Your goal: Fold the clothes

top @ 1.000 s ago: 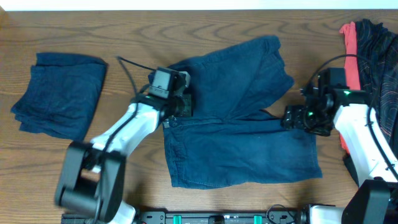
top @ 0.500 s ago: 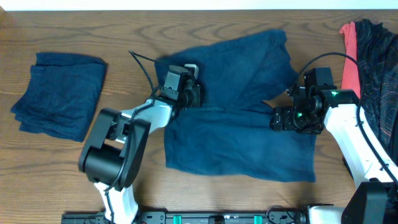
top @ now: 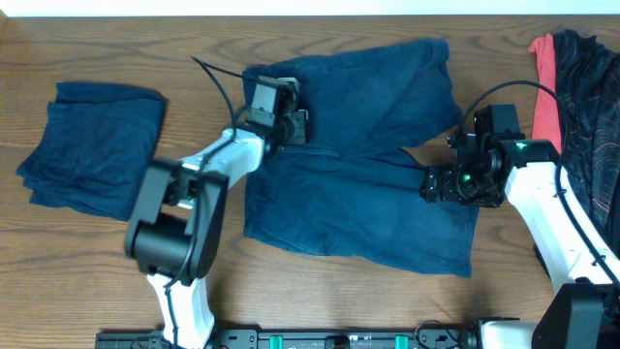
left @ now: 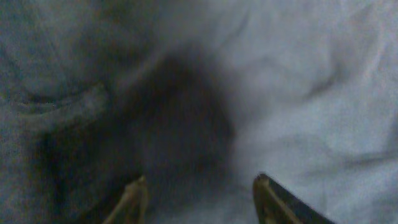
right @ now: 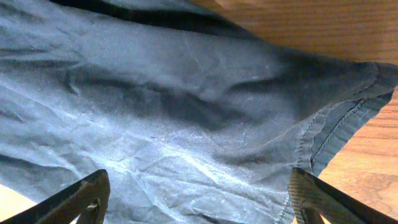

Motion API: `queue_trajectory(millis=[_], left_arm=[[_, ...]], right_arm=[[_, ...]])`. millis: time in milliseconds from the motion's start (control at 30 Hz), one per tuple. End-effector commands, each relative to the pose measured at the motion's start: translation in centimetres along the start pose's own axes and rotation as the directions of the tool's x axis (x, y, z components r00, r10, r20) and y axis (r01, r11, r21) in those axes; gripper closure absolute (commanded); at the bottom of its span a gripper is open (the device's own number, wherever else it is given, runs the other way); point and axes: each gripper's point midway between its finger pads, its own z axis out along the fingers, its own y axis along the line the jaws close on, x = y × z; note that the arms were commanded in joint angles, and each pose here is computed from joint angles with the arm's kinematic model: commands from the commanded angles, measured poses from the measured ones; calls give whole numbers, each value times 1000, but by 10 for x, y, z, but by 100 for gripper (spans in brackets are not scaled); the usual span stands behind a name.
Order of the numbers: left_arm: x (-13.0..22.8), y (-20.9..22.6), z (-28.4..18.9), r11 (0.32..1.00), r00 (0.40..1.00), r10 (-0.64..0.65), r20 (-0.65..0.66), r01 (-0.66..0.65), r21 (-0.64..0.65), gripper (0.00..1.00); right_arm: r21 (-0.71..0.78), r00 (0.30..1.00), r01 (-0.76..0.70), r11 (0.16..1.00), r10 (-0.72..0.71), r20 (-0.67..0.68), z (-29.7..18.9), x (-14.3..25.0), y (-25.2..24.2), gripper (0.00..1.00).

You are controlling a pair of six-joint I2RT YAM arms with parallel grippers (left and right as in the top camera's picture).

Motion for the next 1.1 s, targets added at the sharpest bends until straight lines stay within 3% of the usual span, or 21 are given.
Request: queue_trajectory(millis=[0, 200, 333, 467, 633, 700, 867, 1067], left_arm=[[-21, -13, -53, 1000, 1000, 1, 29, -1, 13, 30], [25, 1, -139, 995, 988, -67, -142, 55, -86, 11], [67, 15, -177, 970, 942, -202, -267, 156, -184, 10], [111, 39, -203, 904, 868, -364, -338, 242, -351, 11], [145, 46, -210, 872, 838, -434, -332, 299, -387, 19], [156, 49, -209, 846, 824, -485, -293, 357, -397, 28], [186, 59, -196, 745, 755, -632, -174, 529, -406, 34], [208, 47, -158, 747, 719, -662, -211, 610, -264, 41]], right_arm=[[27, 1000, -4, 1000, 4, 0, 1, 1, -3, 7], [102, 998, -61, 993, 58, 30, 0, -4, -16, 4], [139, 989, -142, 980, 135, 53, -4, -3, -23, 6], [189, 973, -223, 956, 205, 107, -19, 0, -32, 5], [180, 951, -281, 943, 249, 181, -37, 8, -33, 5], [170, 948, -282, 944, 248, 199, -40, 13, -33, 4], [167, 950, -281, 945, 250, 188, -34, 29, -35, 5], [119, 958, -272, 955, 257, 124, -23, 42, -24, 6]])
